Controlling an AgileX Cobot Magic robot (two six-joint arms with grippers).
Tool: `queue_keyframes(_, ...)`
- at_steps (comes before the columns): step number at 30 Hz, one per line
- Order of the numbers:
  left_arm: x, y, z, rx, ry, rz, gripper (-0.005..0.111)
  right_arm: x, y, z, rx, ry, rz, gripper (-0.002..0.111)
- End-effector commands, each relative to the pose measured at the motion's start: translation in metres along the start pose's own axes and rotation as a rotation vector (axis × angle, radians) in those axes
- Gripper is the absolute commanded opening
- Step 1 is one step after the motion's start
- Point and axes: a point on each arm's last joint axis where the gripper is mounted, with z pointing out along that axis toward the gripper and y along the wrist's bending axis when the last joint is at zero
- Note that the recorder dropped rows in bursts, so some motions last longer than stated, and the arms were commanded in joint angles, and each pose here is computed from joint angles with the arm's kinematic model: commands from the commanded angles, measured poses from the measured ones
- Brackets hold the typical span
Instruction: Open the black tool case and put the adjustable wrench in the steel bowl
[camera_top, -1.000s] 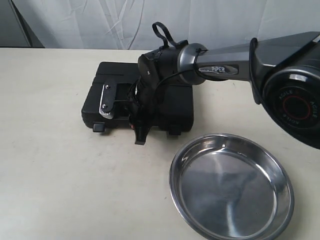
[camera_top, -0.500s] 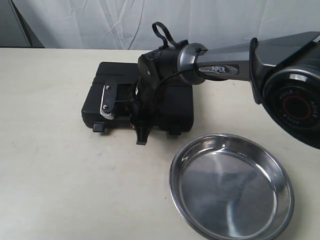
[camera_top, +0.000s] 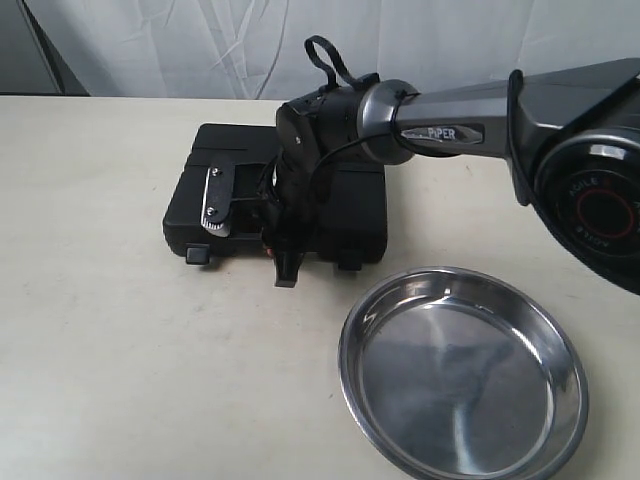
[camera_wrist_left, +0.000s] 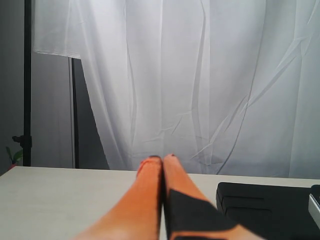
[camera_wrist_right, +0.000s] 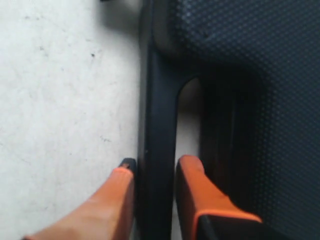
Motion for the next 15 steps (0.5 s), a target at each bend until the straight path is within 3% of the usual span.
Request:
queue_keyframes(1, -0.0014, -0.0002, 0.0004, 0.002, -0.004, 0.0, 0.0, -0.0026, -0.0073, -0.0092, 0.051, -0.029, -0.002, 0.028)
queue_keyframes(6, -0.0014, -0.0002, 0.0004, 0.002, -0.004, 0.0, 0.0, -0.0029, -0.0077, -0.0092, 0.055, -0.032, -0.002, 0.026)
queue_keyframes(11, -0.0014, -0.0002, 0.0004, 0.002, -0.004, 0.0, 0.0, -0.0031, -0.0079, -0.0102, 0.057, -0.034, -0.002, 0.0)
queue_keyframes(15, -0.0014, -0.0002, 0.0004, 0.002, -0.004, 0.002, 0.0, -0.004, -0.0088, -0.0139, 0.063, -0.039, -0.003, -0.001)
